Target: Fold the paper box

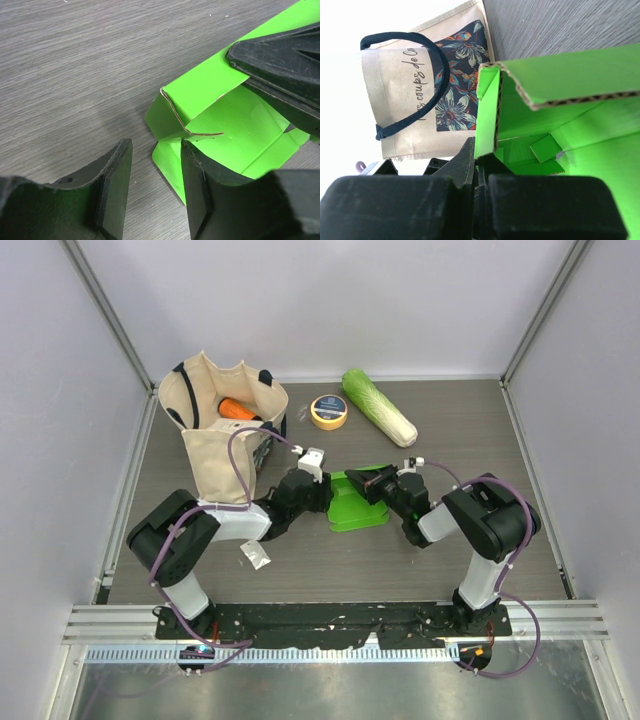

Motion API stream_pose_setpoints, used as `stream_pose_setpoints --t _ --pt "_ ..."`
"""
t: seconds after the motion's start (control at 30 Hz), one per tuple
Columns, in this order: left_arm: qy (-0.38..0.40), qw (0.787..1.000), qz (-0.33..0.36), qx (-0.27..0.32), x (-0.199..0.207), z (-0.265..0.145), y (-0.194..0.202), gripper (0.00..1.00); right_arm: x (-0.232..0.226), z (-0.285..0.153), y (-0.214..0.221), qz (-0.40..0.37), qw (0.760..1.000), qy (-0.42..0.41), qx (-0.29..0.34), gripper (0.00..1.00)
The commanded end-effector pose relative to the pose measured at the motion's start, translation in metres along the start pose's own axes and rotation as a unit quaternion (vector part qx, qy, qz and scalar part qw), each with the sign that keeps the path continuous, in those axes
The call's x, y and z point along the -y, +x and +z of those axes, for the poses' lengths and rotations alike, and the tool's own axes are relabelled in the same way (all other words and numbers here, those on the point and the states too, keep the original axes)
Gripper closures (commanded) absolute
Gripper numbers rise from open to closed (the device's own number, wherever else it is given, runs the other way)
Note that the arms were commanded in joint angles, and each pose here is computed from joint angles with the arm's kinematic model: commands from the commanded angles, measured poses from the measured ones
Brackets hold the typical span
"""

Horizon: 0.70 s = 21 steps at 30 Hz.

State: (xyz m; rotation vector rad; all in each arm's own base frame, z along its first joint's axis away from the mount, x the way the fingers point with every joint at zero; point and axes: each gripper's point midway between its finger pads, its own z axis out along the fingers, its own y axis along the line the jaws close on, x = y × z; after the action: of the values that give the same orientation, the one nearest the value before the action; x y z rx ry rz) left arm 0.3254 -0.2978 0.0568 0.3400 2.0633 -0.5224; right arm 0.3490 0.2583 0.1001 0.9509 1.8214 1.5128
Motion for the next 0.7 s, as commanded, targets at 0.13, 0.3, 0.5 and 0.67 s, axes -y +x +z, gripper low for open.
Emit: stream_pose_setpoints --t 0.13,0.3,0.5,0.67 --pt "-0.058 0.996 -0.005 0.07 -0.01 0.008 -0.039 0.58 -0.015 0.0 0.008 0.02 0.999 -0.034 0.0 0.99" --pt "-0.073 0.994 -0.007 0.078 -0.016 0.008 -0.04 0.51 -0.006 0.001 0.007 0.036 0.999 -0.024 0.005 0.99" --pt "-0.073 0.994 -0.008 0.084 -0.017 0.004 -0.042 0.5 0.008 0.009 0.007 0.039 0.999 0.007 0.004 0.99" --pt "-0.085 0.992 -0.003 0.092 -0.02 0.005 -0.047 0.48 0.016 0.015 0.009 0.057 0.998 0.038 0.0 0.99"
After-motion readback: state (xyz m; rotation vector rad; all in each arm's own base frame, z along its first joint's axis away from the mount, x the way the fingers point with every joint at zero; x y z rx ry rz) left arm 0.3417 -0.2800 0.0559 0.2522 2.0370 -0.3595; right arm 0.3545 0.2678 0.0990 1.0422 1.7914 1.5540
